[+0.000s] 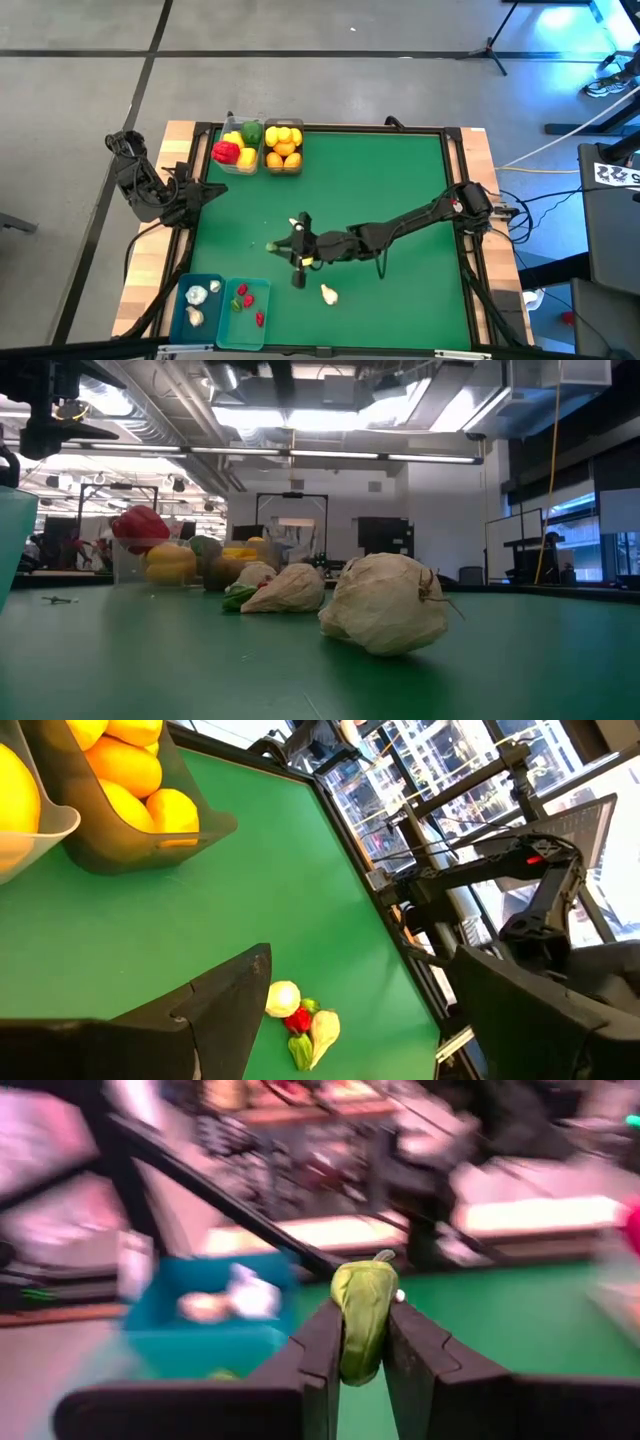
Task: Sort produce into baskets
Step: Put the green chili pepper into the green bin
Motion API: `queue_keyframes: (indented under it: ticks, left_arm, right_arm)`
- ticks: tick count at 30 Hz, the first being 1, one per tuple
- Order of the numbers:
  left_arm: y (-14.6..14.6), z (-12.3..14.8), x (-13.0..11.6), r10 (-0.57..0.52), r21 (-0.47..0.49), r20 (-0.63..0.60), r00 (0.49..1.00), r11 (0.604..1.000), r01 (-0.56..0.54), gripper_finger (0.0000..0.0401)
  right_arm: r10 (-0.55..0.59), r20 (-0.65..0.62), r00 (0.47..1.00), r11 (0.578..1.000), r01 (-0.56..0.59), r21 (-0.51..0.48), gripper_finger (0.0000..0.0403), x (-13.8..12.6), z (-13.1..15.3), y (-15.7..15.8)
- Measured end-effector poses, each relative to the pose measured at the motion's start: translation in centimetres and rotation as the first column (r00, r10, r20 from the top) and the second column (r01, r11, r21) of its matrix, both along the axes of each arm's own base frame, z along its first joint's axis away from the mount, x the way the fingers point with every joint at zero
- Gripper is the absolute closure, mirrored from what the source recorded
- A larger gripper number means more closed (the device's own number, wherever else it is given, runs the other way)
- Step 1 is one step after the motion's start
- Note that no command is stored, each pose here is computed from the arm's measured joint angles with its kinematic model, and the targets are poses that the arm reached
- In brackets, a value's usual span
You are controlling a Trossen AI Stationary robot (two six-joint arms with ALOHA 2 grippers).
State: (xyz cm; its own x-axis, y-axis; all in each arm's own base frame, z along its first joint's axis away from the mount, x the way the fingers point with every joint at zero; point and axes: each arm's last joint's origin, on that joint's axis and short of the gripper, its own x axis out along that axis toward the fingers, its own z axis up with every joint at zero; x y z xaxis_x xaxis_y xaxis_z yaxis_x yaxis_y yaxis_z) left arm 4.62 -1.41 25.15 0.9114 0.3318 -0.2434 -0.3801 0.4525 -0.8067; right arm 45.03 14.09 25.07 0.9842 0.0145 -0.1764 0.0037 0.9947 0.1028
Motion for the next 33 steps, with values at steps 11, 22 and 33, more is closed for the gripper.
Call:
queue_keyframes:
  ticks: [11, 22, 33]
  left_arm:
    - [0.0, 0.0, 0.0, 0.003, -0.01, 0.004, 1.0, 1.0, -0.003, 0.0095]
    - [0.0, 0.0, 0.0, 0.004, -0.013, 0.004, 1.0, 1.0, -0.004, 0.0095]
    - [0.0, 0.0, 0.0, 0.004, -0.013, 0.004, 1.0, 1.0, -0.004, 0.0095]
  right_arm:
    - [0.307, 0.175, 0.936, 0.939, -0.328, 0.104, 0.0347, 1.1, -0.5, 1.4]
    - [0.432, 0.123, 0.893, 0.888, -0.445, 0.116, 0.0347, 5.3, -1.0, 4.3]
    - [0.381, -0.013, 0.924, 0.921, -0.379, 0.088, 0.0347, 6.8, -5.4, 4.6]
